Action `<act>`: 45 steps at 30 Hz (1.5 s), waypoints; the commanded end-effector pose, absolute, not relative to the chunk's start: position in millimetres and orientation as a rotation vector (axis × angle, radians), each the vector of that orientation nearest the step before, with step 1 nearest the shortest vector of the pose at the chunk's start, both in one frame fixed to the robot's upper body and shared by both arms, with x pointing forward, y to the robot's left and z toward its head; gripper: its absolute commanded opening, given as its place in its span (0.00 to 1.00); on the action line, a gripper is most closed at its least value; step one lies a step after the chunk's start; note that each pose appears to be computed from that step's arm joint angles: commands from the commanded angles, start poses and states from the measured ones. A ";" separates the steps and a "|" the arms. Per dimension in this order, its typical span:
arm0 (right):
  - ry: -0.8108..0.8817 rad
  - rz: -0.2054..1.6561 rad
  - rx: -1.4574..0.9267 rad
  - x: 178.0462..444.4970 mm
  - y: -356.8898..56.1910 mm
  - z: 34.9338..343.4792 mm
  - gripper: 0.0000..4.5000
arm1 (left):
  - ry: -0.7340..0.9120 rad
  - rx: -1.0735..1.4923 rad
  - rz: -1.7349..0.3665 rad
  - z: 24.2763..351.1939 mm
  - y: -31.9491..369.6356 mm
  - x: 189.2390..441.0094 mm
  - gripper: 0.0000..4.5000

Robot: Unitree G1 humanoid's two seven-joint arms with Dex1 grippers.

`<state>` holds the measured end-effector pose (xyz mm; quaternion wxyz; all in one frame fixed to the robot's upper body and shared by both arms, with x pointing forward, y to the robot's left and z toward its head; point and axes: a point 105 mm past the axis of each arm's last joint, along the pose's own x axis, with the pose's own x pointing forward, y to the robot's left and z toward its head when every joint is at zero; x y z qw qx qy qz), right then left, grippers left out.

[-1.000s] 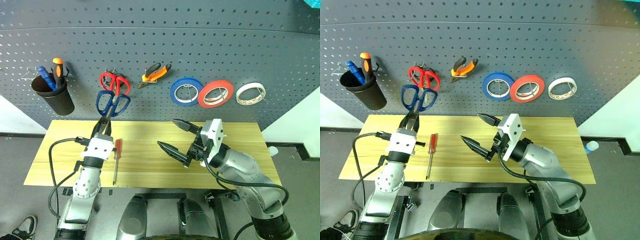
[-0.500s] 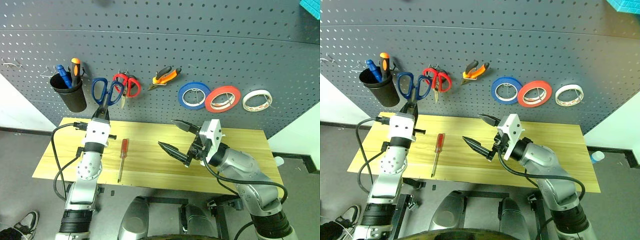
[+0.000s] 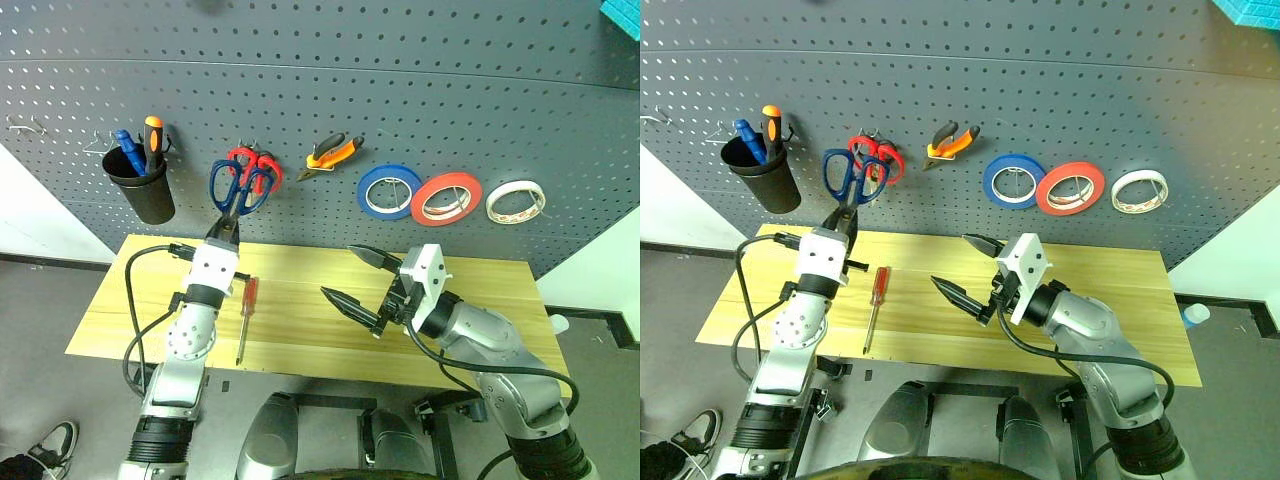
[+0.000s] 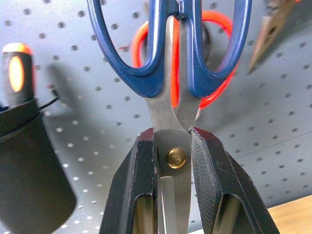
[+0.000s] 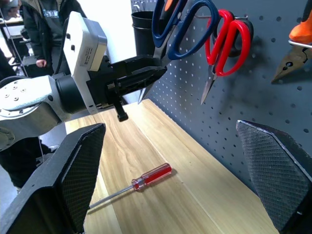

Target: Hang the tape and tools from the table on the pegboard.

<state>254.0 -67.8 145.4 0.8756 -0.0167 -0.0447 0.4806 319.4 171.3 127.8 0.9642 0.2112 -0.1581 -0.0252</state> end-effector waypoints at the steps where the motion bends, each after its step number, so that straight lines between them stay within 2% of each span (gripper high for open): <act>1: -0.145 1.021 -0.050 247.1 -64.1 157.9 1.00 | -0.365 0.416 -0.065 139.9 166.1 320.8 0.14; 32: -0.108 1.001 -0.048 241.3 -65.7 153.8 1.00 | -0.241 0.382 -0.101 124.2 169.9 340.9 0.14; 40: -0.102 0.996 -0.048 240.3 -66.1 153.6 1.00 | -0.194 0.377 -0.091 118.5 168.0 354.0 0.14; 45: -0.120 1.008 -0.038 238.3 -64.8 157.8 1.00 | -0.170 0.350 -0.072 117.1 164.4 371.5 0.12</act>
